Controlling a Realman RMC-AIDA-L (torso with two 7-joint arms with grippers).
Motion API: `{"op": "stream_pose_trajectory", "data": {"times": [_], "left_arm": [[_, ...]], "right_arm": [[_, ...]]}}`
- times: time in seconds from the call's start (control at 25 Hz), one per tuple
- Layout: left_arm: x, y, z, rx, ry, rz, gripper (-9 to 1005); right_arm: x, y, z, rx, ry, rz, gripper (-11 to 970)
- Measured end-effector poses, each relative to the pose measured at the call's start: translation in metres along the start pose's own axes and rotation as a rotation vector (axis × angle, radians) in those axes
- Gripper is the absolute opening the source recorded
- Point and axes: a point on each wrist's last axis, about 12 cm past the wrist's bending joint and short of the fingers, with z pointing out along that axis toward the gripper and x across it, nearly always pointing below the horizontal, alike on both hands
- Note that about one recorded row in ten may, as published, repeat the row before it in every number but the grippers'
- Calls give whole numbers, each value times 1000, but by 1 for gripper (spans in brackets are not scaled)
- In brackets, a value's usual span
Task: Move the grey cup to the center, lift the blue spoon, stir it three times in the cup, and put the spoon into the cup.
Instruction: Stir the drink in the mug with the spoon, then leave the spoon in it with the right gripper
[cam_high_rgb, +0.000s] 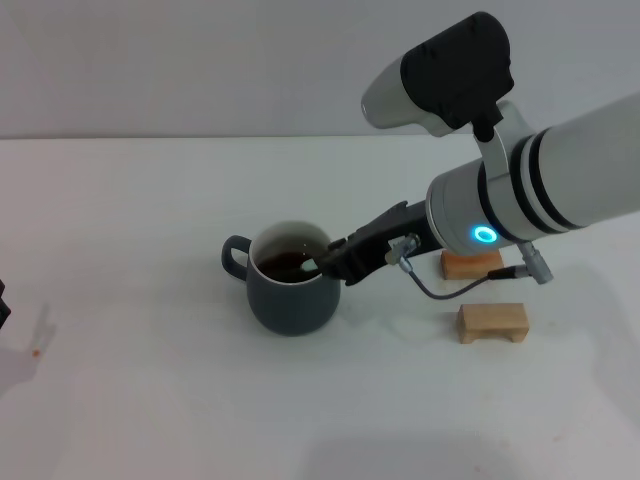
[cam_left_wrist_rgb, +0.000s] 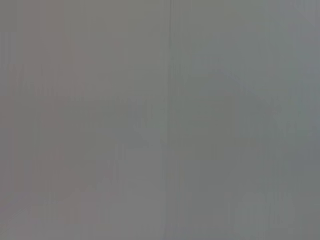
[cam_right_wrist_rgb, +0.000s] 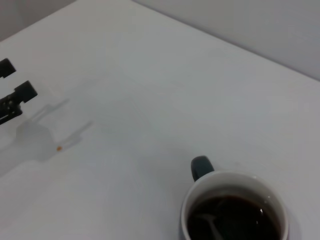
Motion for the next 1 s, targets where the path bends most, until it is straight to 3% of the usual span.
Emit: {"op": "stream_pose_trajectory", "data": {"times": [0.56,0.76,1.0], "left_arm": [[0,1,1,-3,2,0,859],[0,1,1,-3,2,-1,859],[0,1,0,-5,0,-2,859]], "right_arm": [[-4,-21,2,50,-5,-1,164],[1,-20,0,43,-11,6,165],[6,-12,-4,33,-31,-11,247]]}}
